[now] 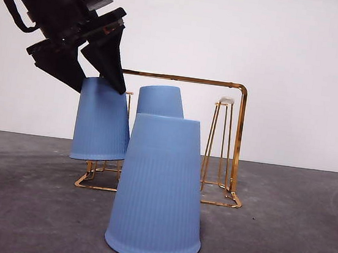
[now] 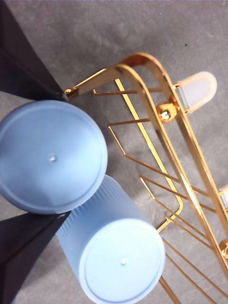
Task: The left arm pick up the left cup on cup holder and place it on desk, then the right arm insert the right cup into the first cup, and then the left arm insert the mid cup into the first cup
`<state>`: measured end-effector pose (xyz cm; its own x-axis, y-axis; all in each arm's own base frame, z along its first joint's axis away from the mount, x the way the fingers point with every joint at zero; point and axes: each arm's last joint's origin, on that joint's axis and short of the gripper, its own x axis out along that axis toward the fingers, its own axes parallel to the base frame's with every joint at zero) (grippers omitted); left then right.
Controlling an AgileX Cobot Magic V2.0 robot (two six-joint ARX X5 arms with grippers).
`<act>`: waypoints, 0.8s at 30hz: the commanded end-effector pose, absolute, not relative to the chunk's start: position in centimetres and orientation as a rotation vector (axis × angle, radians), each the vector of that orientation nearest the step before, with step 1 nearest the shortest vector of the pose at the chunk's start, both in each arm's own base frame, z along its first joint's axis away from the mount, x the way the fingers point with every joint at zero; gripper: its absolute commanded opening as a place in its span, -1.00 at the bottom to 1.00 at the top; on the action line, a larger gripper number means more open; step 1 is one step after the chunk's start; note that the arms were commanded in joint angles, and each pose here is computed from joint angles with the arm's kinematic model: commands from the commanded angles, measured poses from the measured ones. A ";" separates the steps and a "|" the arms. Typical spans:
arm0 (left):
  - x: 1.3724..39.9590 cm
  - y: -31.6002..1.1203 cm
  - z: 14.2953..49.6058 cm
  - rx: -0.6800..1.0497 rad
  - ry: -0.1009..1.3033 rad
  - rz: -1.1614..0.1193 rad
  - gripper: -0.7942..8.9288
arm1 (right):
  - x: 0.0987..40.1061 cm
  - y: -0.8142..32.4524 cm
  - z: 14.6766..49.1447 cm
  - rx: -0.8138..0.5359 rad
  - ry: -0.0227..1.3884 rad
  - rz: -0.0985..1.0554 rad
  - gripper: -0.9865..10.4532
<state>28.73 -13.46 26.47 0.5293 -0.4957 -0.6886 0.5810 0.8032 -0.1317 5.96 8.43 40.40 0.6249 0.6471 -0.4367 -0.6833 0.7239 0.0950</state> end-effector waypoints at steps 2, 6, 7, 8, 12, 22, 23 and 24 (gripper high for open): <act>29.1 -13.7 27.8 0.125 0.730 -0.655 -0.27 | 5.9 8.5 40.8 -0.050 0.462 0.768 -0.03; 28.8 -13.6 29.0 0.122 0.692 -0.656 -0.27 | 5.9 8.5 40.8 -0.047 0.464 0.768 -0.03; 28.6 -13.5 29.3 0.122 0.680 -0.652 -0.27 | 5.9 8.5 40.8 -0.047 0.464 0.768 -0.03; 28.4 -13.4 29.6 0.124 0.670 -0.646 -0.27 | 5.9 8.5 40.8 -0.047 0.464 0.768 -0.03; 27.5 -13.0 31.0 0.122 0.629 -0.644 -0.27 | 5.9 8.5 40.8 -0.047 0.464 0.768 -0.03; 23.0 -11.0 35.6 0.105 0.497 -0.647 -0.27 | 5.9 8.5 40.8 -0.047 0.464 0.768 -0.03; 22.5 -10.7 36.0 0.100 0.485 -0.646 -0.27 | 5.9 8.5 40.8 -0.047 0.464 0.767 -0.03; 21.7 -10.4 36.6 0.087 0.473 -0.644 -0.27 | 5.9 8.5 40.8 -0.048 0.464 0.767 -0.03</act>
